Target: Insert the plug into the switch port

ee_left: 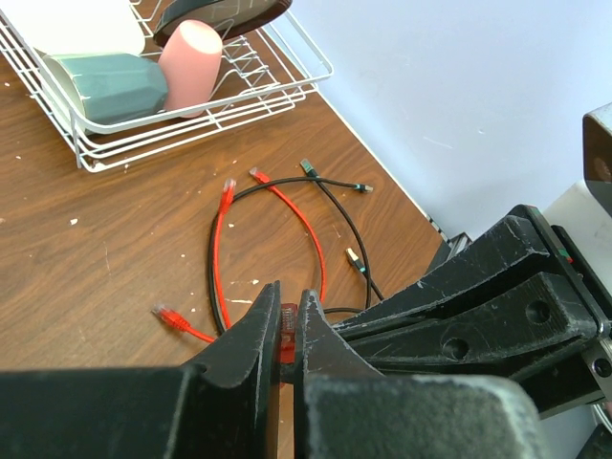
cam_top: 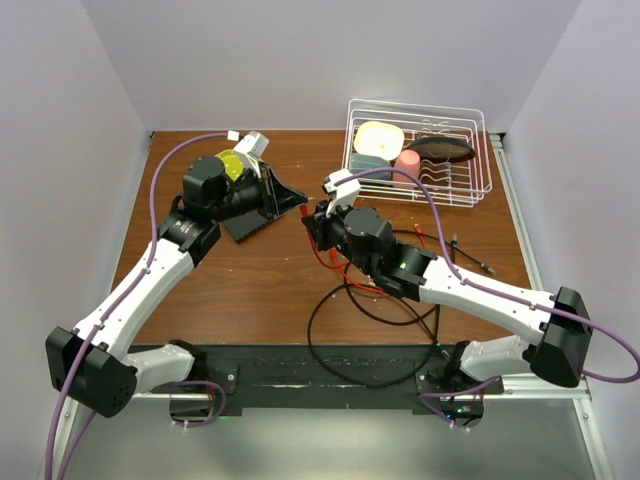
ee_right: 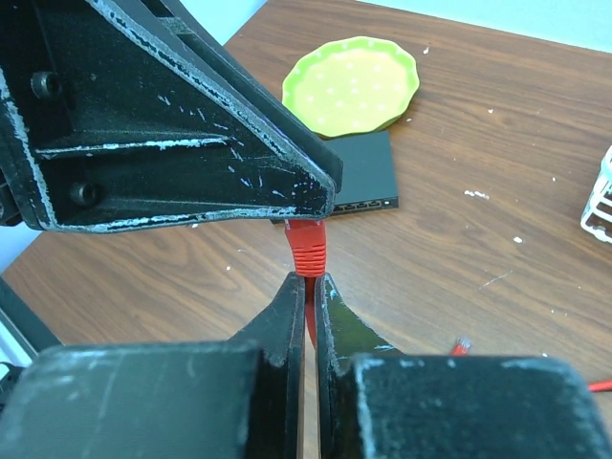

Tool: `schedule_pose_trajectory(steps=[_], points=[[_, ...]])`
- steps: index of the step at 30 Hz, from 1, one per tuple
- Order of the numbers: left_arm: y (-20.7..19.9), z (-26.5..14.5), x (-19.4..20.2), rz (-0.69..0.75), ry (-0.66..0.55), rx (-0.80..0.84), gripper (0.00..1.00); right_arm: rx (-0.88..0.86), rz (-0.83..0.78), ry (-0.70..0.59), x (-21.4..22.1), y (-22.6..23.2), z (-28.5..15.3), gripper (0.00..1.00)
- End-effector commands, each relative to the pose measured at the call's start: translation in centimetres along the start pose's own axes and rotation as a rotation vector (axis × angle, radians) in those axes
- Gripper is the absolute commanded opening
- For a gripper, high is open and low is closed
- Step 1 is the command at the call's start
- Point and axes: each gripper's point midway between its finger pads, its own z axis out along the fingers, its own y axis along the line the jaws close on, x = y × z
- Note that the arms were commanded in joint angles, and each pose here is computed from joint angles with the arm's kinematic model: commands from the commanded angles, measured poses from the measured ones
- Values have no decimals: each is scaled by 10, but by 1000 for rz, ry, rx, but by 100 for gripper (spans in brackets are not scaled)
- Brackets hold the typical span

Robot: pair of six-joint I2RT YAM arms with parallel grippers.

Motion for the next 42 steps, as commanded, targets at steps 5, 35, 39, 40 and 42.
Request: schedule_pose_trajectory(steps=[5, 35, 39, 40, 42], points=[[-15, -2, -10, 23, -32, 60, 2, 24, 31, -83, -21, -1, 1, 0], [277, -76, 78, -197, 19, -915, 100, 71, 86, 250, 97, -74, 155, 0], [296, -79, 76, -196, -39, -909, 100, 80, 93, 264, 103, -86, 179, 0], [299, -80, 73, -186, -65, -906, 100, 75, 105, 274, 108, -88, 183, 0], [309, -82, 71, -185, -87, -917, 100, 83, 121, 285, 115, -99, 195, 0]])
